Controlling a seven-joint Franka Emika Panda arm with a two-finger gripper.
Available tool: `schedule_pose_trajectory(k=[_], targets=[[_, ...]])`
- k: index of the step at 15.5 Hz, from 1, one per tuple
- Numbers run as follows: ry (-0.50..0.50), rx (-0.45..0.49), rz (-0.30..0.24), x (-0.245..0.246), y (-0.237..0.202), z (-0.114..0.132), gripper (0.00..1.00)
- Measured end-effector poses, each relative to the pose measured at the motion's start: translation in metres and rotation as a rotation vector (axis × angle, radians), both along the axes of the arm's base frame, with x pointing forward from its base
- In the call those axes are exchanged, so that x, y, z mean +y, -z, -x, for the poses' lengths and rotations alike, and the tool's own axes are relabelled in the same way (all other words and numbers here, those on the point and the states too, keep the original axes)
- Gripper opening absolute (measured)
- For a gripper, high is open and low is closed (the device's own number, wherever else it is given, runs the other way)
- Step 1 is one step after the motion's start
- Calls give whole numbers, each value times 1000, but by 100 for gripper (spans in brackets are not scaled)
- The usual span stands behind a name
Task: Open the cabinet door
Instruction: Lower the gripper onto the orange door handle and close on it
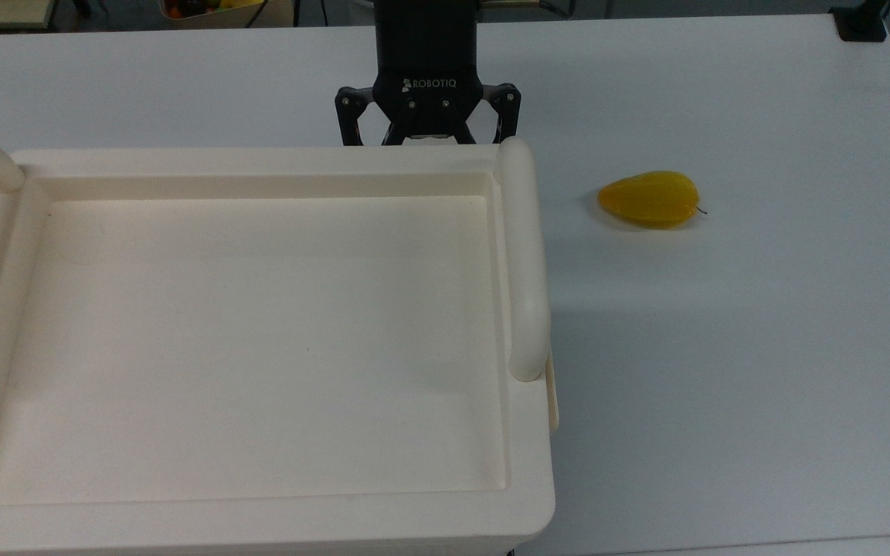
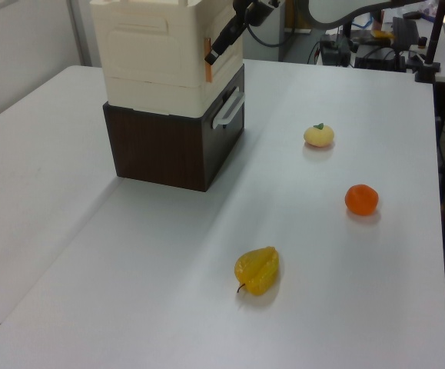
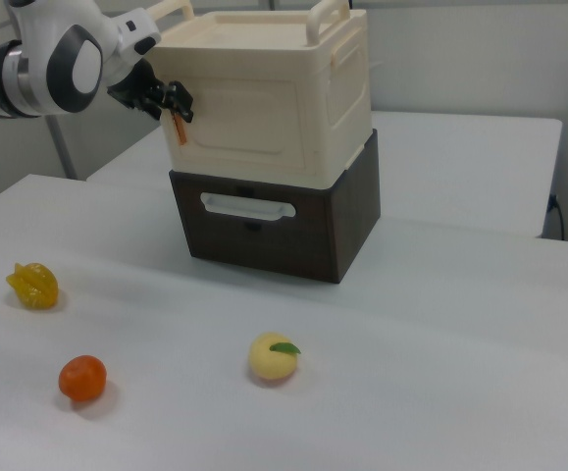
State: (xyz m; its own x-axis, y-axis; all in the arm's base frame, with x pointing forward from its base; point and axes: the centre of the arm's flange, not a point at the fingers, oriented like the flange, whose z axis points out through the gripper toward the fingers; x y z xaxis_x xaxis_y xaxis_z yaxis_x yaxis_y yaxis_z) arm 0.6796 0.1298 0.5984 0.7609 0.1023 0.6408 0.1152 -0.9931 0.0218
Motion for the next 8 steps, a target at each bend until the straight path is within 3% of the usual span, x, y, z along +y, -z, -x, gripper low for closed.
schedule_pose_trajectory(k=[2,4,8], targets=[[-10,-3,17,4,0,1,70],[-12,-4,20,5,0,1,52],[-12,-4,21,5,0,1,41]])
